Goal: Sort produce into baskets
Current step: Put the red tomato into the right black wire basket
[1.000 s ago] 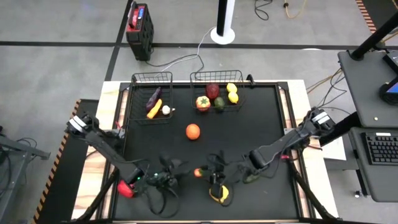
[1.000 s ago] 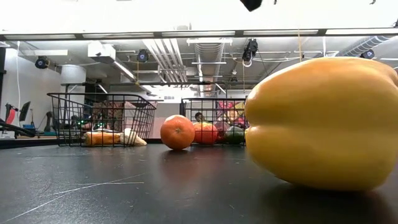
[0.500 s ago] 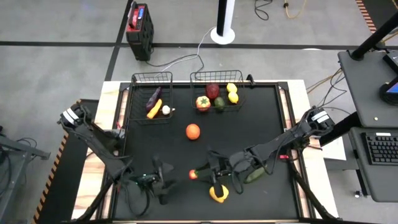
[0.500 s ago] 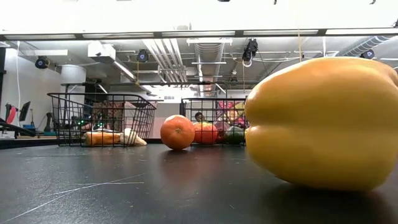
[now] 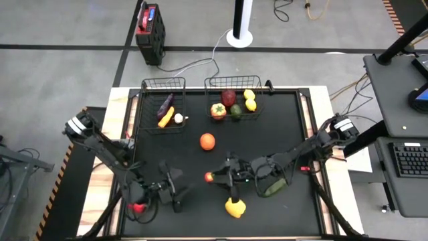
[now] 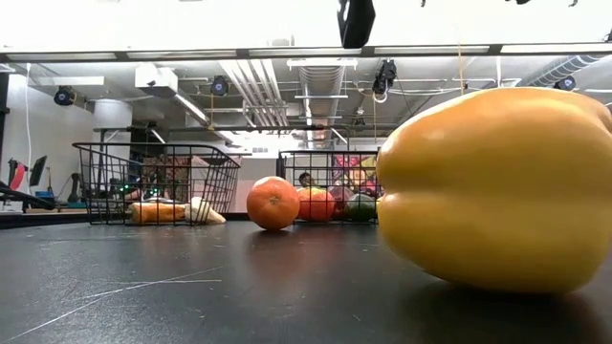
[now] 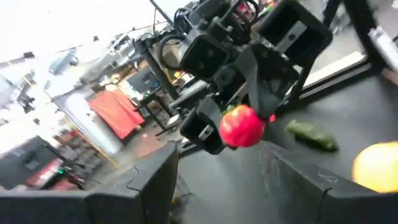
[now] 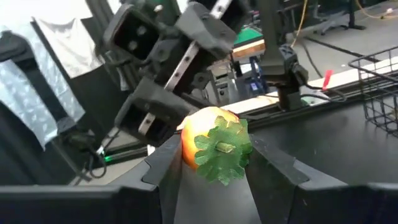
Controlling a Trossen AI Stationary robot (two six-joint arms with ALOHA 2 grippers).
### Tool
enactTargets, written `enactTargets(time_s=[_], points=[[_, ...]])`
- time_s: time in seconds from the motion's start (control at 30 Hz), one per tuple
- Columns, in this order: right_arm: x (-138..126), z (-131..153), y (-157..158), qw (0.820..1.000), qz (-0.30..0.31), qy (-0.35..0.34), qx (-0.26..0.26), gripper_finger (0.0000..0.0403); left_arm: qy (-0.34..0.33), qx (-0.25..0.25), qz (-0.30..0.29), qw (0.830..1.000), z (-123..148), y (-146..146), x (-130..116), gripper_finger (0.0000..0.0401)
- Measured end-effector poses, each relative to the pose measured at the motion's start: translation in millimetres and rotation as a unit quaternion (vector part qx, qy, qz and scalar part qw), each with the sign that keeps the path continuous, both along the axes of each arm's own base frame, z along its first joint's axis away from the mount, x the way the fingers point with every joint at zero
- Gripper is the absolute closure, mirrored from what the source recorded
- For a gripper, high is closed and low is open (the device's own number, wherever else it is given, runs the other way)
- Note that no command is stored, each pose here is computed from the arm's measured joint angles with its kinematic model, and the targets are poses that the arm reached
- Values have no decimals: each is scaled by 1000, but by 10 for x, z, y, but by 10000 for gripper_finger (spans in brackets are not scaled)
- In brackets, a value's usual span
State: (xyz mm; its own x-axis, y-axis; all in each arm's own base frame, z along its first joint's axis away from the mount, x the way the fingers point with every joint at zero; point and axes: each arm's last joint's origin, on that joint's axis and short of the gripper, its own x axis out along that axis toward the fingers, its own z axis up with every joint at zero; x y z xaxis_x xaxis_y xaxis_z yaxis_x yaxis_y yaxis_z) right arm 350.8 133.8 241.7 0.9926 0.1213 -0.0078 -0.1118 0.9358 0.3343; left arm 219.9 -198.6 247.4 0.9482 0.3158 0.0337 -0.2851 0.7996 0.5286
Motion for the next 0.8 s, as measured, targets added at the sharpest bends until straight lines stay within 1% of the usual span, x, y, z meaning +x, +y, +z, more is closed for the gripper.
enactTargets(time_s=[0.07,0.17,0.23,0.37,0.43,0.5,0.63,0.8], points=[[13,13,-21,1000,-3,-2,4,251,13,27,3,1000,0,-19,36,195],[23,26,-34,1000,-5,-3,9,247,15,26,5,1000,11,-50,85,191],[26,28,-37,1000,-5,-3,9,245,21,39,12,999,15,-57,113,183],[26,29,-38,1000,-4,-2,22,247,52,109,32,992,-29,-43,145,163],[26,29,-38,1000,-4,-1,30,250,65,145,30,987,-41,-32,168,154],[30,40,-36,999,-4,-2,34,251,73,166,24,983,-53,-13,197,147],[35,55,-34,999,-4,-3,43,248,74,178,13,981,-50,55,269,143],[36,54,-37,999,-4,-3,46,245,70,181,-5,981,-55,131,354,143]])
